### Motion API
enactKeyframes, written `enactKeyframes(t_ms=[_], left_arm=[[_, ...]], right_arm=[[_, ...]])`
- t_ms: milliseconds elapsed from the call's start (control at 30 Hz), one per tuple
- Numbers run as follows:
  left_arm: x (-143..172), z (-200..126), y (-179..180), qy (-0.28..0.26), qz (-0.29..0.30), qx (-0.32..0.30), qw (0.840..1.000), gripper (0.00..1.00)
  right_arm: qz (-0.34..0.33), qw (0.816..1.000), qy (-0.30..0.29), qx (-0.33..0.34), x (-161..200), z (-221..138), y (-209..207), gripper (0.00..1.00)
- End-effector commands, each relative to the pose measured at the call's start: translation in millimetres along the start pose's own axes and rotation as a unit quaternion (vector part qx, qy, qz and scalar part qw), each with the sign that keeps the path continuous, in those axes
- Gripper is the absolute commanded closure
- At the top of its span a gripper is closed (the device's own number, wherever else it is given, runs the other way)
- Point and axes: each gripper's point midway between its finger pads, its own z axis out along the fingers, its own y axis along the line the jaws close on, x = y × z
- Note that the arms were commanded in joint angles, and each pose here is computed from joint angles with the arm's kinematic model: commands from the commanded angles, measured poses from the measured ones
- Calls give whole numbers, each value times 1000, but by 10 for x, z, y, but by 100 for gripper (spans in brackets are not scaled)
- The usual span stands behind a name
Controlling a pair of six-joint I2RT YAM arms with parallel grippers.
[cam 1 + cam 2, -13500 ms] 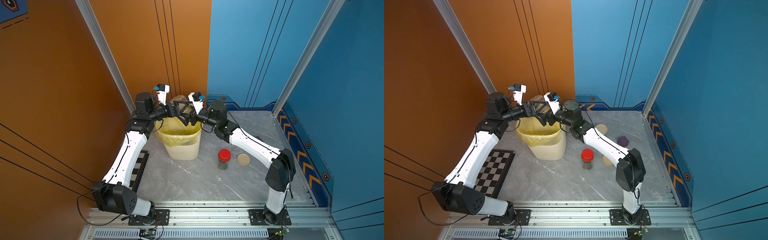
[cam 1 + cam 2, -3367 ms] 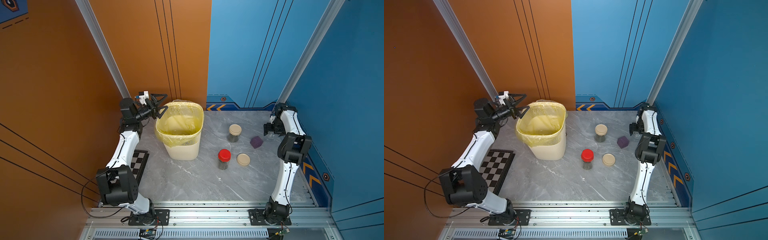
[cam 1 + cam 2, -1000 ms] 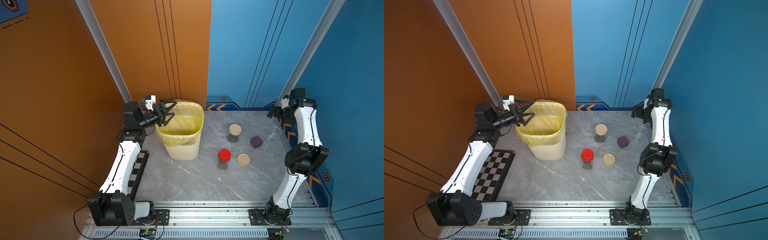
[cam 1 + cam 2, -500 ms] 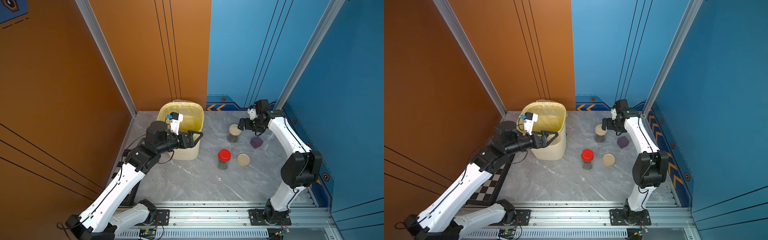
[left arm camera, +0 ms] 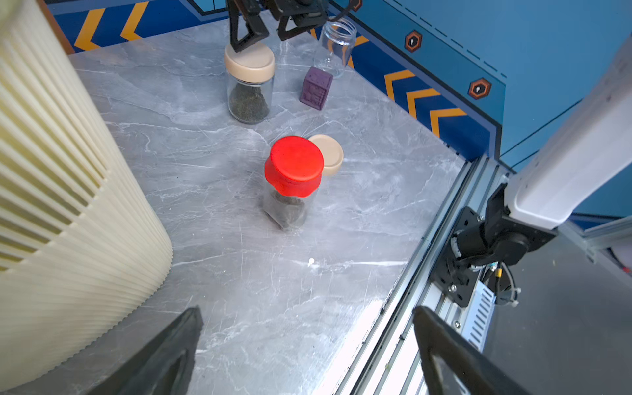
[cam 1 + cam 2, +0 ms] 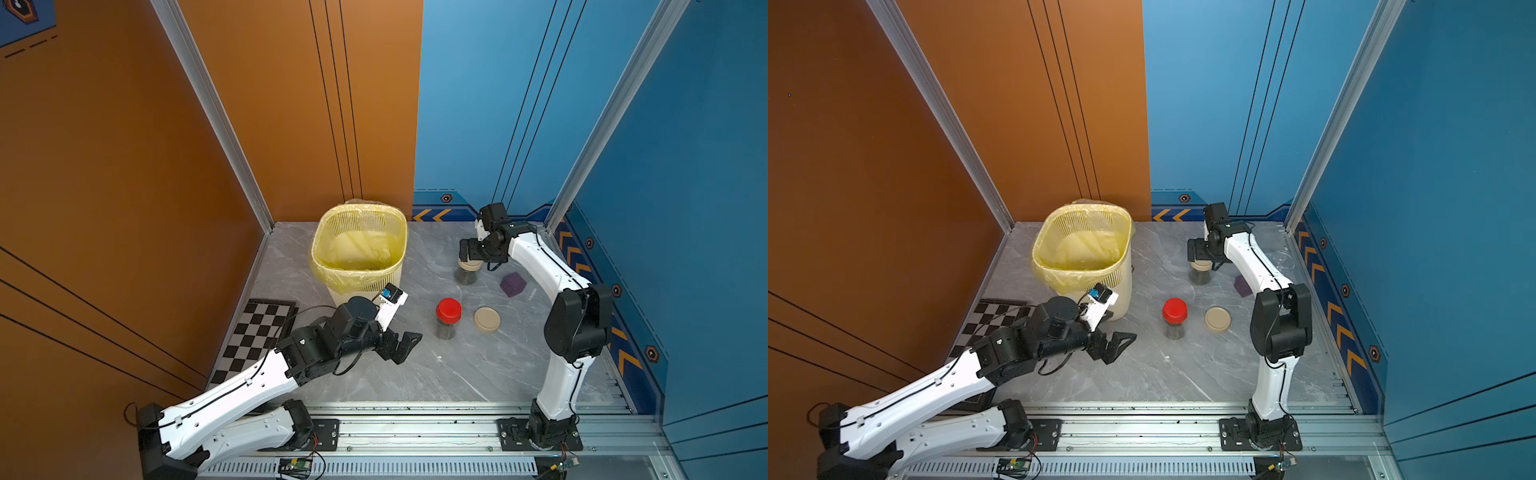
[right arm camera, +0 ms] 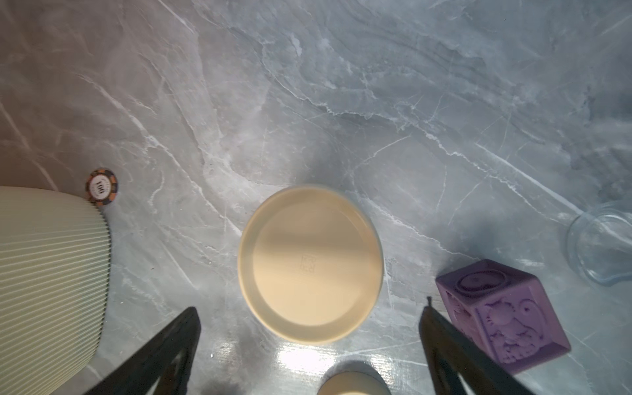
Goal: Empty moldy tea leaves from jars
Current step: Pick up the jar from the center of the board.
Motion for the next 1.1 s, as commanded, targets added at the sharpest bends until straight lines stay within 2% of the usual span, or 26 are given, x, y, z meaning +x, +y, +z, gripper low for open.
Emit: enactKeyframes(t_ms=[0, 200, 433, 467, 700, 1067], left_arm=[[24, -72, 49, -25, 28, -26, 999, 2], [117, -63, 7, -51, 9, -10, 999, 2], [158, 63, -60, -32, 16, -5, 999, 2], [150, 80, -76, -32, 18, -2, 999, 2], [116, 142, -128, -30, 21, 6, 999, 2], [104, 174, -111, -32, 22, 2, 999, 2]], right_arm=[[-7, 999, -19, 32, -133, 11, -29, 0], [-17, 999, -5, 41, -91, 193, -18, 0], [-10, 999, -3, 47, -154, 312, -37, 0], [-10, 999, 9, 50, -101, 432, -49, 0], [-10, 998, 34, 48, 3, 660, -58, 0], [-14, 998, 49, 47, 80, 775, -64, 8]])
